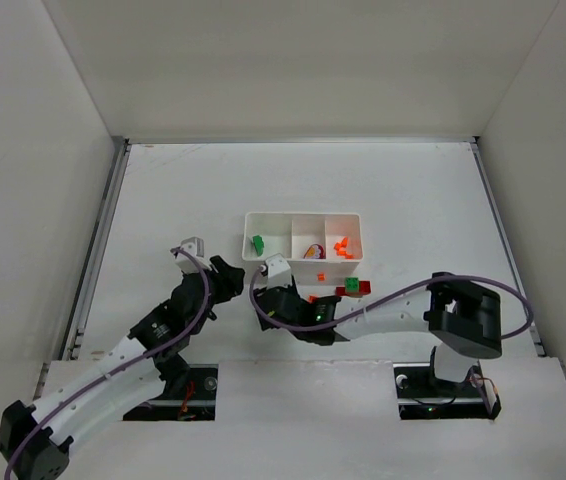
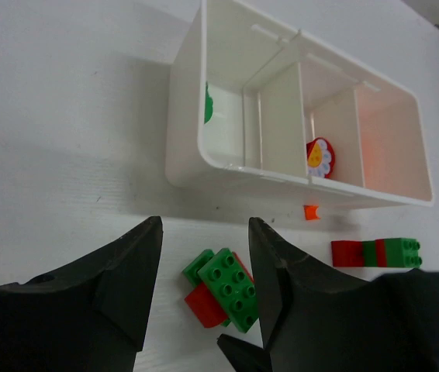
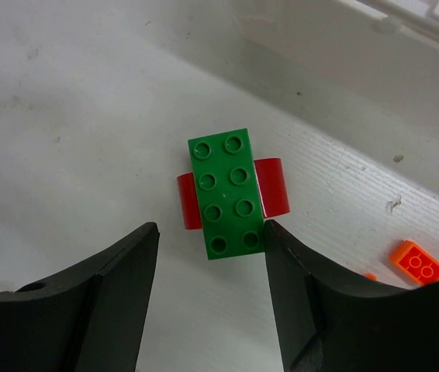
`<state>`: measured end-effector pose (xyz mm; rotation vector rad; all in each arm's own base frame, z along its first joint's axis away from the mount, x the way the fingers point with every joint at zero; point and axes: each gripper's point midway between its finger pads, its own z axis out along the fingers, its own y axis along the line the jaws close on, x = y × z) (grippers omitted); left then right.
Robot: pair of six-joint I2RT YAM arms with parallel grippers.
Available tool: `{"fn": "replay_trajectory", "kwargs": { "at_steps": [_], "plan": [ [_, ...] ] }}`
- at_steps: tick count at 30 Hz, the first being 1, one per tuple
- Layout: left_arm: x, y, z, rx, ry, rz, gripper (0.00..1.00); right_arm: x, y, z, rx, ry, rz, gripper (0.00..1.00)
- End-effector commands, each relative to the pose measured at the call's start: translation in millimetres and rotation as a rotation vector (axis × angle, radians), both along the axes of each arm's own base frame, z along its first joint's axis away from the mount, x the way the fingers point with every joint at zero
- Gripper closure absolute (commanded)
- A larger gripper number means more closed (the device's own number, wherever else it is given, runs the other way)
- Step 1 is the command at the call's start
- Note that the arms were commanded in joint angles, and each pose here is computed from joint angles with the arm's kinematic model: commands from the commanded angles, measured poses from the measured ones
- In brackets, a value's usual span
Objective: Sort the legos into containers by color
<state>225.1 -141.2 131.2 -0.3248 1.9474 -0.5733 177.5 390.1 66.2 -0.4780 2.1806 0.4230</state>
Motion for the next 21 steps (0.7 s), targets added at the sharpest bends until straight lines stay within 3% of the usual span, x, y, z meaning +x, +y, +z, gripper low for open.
{"fn": "replay_trajectory", "kwargs": {
  "at_steps": [1,11,21],
  "plan": [
    [-6,0,-6,-0.017,0.024,-0.003,0.55,9,5,7,-0.010,-0.017,-0.015,0.38],
    [-11,10,-7,-0.022,0.012,0.017,0.55,15,4,29,0.004,-0.072,-0.035,0.38],
    [-13,10,-8,-0.024,0.022,0.007,0.56,21,9,0,-0.048,-0.024,-0.020,0.39]
  ]
}}
